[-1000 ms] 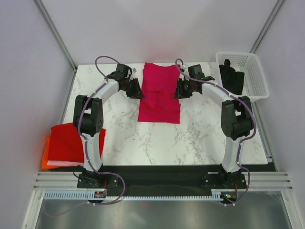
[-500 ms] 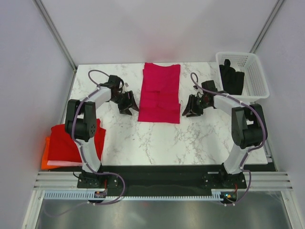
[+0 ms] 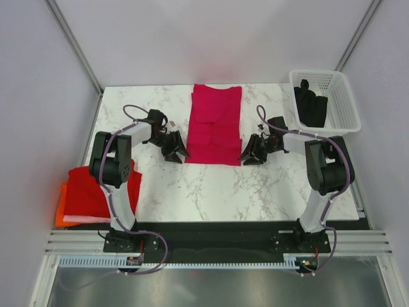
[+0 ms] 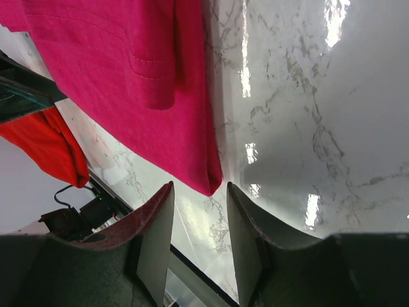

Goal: Fold and stack the t-shirts
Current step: Fold the tshirt

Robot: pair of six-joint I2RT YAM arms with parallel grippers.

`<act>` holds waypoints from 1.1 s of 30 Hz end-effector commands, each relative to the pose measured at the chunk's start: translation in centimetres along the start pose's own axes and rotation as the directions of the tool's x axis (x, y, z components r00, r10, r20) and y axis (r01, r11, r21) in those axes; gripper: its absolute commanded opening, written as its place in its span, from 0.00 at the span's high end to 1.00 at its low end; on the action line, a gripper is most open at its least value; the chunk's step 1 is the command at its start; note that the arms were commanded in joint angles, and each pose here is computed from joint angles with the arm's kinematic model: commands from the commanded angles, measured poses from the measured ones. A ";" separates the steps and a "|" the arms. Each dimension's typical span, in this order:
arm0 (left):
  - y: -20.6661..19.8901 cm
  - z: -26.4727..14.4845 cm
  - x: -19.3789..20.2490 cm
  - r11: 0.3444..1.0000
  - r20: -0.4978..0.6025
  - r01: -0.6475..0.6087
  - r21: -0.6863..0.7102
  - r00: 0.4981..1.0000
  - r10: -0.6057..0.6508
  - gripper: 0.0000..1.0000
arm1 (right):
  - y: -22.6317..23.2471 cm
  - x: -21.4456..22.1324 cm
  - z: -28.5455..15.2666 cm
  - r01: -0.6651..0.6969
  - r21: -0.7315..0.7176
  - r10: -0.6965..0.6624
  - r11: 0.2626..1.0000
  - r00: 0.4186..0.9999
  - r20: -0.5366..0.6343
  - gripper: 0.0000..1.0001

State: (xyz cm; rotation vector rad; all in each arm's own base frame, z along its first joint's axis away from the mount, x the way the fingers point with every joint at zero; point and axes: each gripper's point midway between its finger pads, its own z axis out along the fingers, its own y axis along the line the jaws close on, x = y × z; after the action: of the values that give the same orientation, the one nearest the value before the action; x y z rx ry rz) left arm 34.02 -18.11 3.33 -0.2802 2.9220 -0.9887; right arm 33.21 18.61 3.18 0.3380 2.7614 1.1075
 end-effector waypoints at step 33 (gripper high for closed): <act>0.8 1.6 1.5 0.996 -0.036 0.089 -0.007 0.995 -0.089 0.98 | -1.5 0.7 2.6 -0.050 0.066 0.053 0.997 0.998 -0.042 0.60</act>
State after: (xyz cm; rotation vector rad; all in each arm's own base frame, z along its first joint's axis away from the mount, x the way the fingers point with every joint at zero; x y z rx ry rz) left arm 33.28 -18.88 1.51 -0.3623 2.9594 -1.0370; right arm 32.14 20.34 2.10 0.3778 2.8244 1.1873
